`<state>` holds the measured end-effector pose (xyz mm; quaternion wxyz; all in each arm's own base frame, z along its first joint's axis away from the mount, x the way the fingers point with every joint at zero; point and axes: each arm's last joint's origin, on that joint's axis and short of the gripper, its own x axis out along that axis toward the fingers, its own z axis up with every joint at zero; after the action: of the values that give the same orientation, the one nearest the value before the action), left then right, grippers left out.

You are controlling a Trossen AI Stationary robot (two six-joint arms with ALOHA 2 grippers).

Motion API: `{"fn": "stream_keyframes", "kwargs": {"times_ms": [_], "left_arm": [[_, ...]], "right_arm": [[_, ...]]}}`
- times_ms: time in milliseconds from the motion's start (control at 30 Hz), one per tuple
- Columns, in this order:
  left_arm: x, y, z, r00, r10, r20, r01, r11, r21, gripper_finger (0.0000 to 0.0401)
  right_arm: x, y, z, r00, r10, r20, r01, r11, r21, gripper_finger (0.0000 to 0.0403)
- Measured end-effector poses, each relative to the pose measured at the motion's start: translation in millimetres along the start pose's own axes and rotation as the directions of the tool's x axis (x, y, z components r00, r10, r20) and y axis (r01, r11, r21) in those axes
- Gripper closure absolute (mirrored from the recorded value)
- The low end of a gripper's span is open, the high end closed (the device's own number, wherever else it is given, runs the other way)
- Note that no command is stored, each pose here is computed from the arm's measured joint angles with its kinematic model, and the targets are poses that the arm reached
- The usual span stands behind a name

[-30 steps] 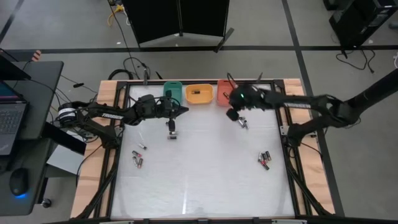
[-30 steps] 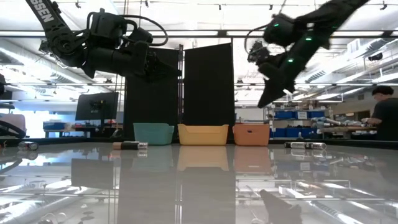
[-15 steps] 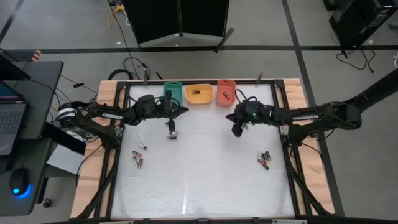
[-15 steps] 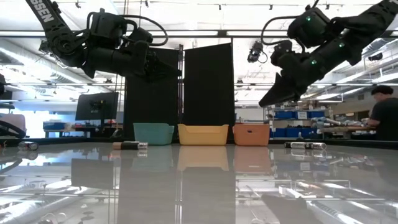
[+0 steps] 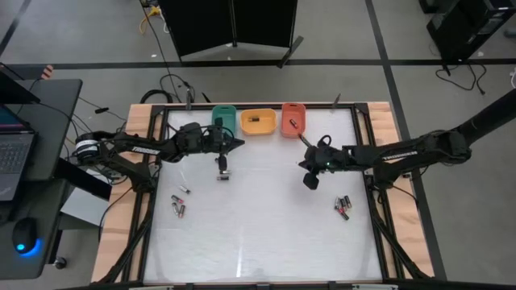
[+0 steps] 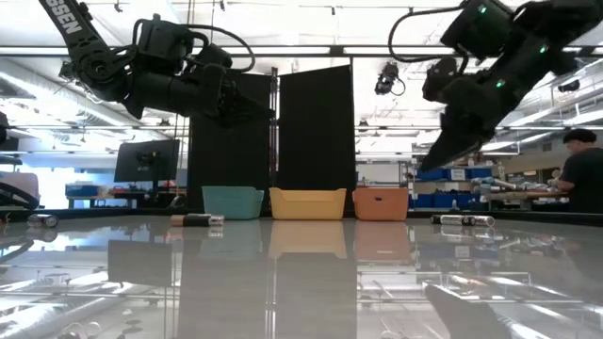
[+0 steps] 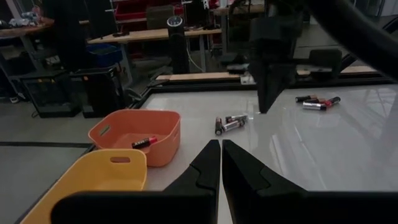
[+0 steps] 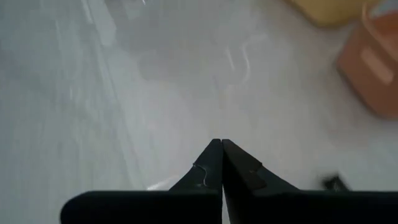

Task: Sort batteries
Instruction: Put the silver battery into the green bin

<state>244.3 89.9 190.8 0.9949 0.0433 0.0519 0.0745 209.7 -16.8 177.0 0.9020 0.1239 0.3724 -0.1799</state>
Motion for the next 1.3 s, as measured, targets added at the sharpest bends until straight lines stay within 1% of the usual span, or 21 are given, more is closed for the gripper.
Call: {"fn": "stream_keyframes", "kwargs": {"times_ms": [167, 267, 400, 633, 833, 933, 1033, 1167, 1300], "left_arm": [[0, 0, -1, 1.0, -0.001, -0.008, 0.001, 1.0, -0.014, 0.0378], [0, 0, -1, 1.0, -0.001, -0.008, 0.001, 1.0, -0.017, 0.0378], [0, 0, -1, 1.0, -0.001, -0.009, 0.001, 1.0, -0.018, 0.0378], [0, 0, -1, 1.0, -0.001, -0.01, 0.001, 1.0, -0.019, 0.0378], [0, 0, -1, 1.0, -0.001, -0.01, 0.001, 1.0, -0.02, 0.0378], [0, 0, -1, 1.0, -0.001, -0.01, 0.001, 1.0, -0.02, 0.0378], [0, 0, -1, 1.0, -0.001, -0.01, 0.001, 1.0, -0.02, 0.0378], [0, 0, -1, 1.0, -0.001, -0.01, 0.001, 1.0, -0.02, 0.0378], [0, 0, -1, 1.0, -0.001, -0.01, 0.001, 1.0, -0.02, 0.0378]], "right_arm": [[-19, 15, 0, 0.992, -0.003, -0.127, 0.01, 0.998, 0.056, 0.0374], [-27, 22, -6, 0.976, -0.009, -0.217, 0.026, 0.997, 0.076, 0.0368], [-35, 33, -16, 0.956, -0.005, -0.292, 0.032, 0.996, 0.088, 0.0366], [-44, 44, -30, 0.926, 0.024, -0.377, 0.024, 0.992, 0.122, 0.0365], [-47, 46, -36, 0.913, 0.012, -0.408, 0.056, 0.986, 0.155, 0.0357], [-48, 45, -38, 0.902, -0.001, -0.431, 0.074, 0.986, 0.151, 0.034], [-49, 45, -40, 0.886, 0.013, -0.464, 0.066, 0.986, 0.153, 0.0315], [-50, 46, -41, 0.863, 0.06, -0.502, 0.035, 0.984, 0.176, 0.0272], [-52, 48, -45, 0.828, 0.099, -0.551, 0.009, 0.982, 0.19, 0.0222]]}}
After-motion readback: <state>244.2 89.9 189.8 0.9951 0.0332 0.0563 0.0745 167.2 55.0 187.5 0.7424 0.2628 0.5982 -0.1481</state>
